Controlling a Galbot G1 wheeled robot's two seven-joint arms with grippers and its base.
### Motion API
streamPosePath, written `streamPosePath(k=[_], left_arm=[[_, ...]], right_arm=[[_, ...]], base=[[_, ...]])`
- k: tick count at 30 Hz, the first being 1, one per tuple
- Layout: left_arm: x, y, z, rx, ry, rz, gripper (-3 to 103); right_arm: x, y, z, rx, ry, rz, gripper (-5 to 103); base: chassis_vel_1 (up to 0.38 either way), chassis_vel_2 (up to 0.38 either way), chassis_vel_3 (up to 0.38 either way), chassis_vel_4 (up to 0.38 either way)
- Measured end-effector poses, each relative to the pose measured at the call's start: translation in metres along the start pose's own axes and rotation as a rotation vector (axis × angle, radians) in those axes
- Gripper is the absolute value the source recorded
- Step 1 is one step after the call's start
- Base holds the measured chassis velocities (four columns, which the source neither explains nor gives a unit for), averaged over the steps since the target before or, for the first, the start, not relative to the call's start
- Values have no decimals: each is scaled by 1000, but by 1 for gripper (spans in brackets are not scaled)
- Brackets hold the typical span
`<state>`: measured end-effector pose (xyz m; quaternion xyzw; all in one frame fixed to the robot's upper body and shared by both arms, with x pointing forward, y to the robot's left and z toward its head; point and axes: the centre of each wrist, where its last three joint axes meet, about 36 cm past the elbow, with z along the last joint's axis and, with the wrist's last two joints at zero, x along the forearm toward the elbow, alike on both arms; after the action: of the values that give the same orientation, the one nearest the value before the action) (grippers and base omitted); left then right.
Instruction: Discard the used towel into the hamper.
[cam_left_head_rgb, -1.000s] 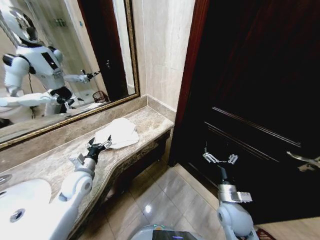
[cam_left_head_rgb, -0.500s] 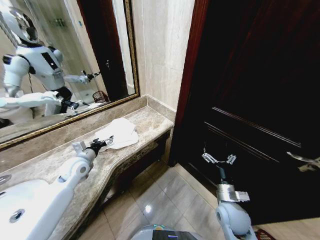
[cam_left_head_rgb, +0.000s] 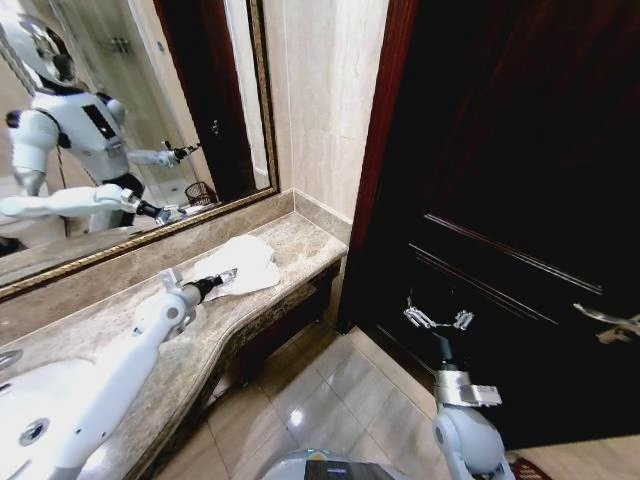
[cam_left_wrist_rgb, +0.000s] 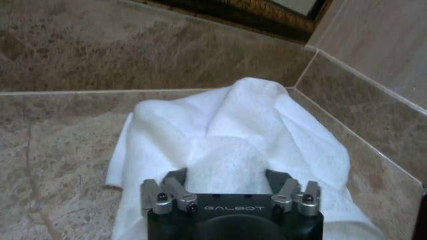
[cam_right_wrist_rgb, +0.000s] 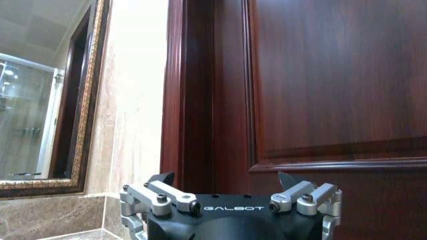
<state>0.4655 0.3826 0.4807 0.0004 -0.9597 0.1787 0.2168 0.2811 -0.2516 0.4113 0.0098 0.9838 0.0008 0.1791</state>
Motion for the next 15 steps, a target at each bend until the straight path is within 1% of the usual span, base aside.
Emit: streamPosePath(k=[1, 2, 5, 6, 10, 12, 14, 15], left_arm=[[0, 0, 3, -10, -5, -6, 74], [0, 0, 3, -10, -5, -6, 74], [3, 3, 11, -43, -12, -23, 58], [3, 3, 11, -43, -12, -23, 58], [7, 5, 15, -63, -36, -26, 36], [8, 5, 16, -68, -41, -28, 36], [12, 5, 19, -78, -51, -31, 26], [12, 5, 19, -78, -51, -31, 26]], right_arm=[[0, 0, 0, 0, -1, 0, 100], [0, 0, 0, 0, -1, 0, 100], [0, 0, -1, -2, -2, -1, 100], [0, 0, -1, -2, -2, -1, 100], [0, 1, -1, -5, -3, -1, 100], [0, 1, -1, -6, -2, -1, 100], [0, 1, -1, -7, -4, 0, 100], [0, 1, -1, -7, -4, 0, 100]], base=[[0, 0, 0, 0], [0, 0, 0, 0], [0, 0, 0, 0], [0, 0, 0, 0], [0, 0, 0, 0], [0, 0, 0, 0], [0, 0, 0, 0], [0, 0, 0, 0]])
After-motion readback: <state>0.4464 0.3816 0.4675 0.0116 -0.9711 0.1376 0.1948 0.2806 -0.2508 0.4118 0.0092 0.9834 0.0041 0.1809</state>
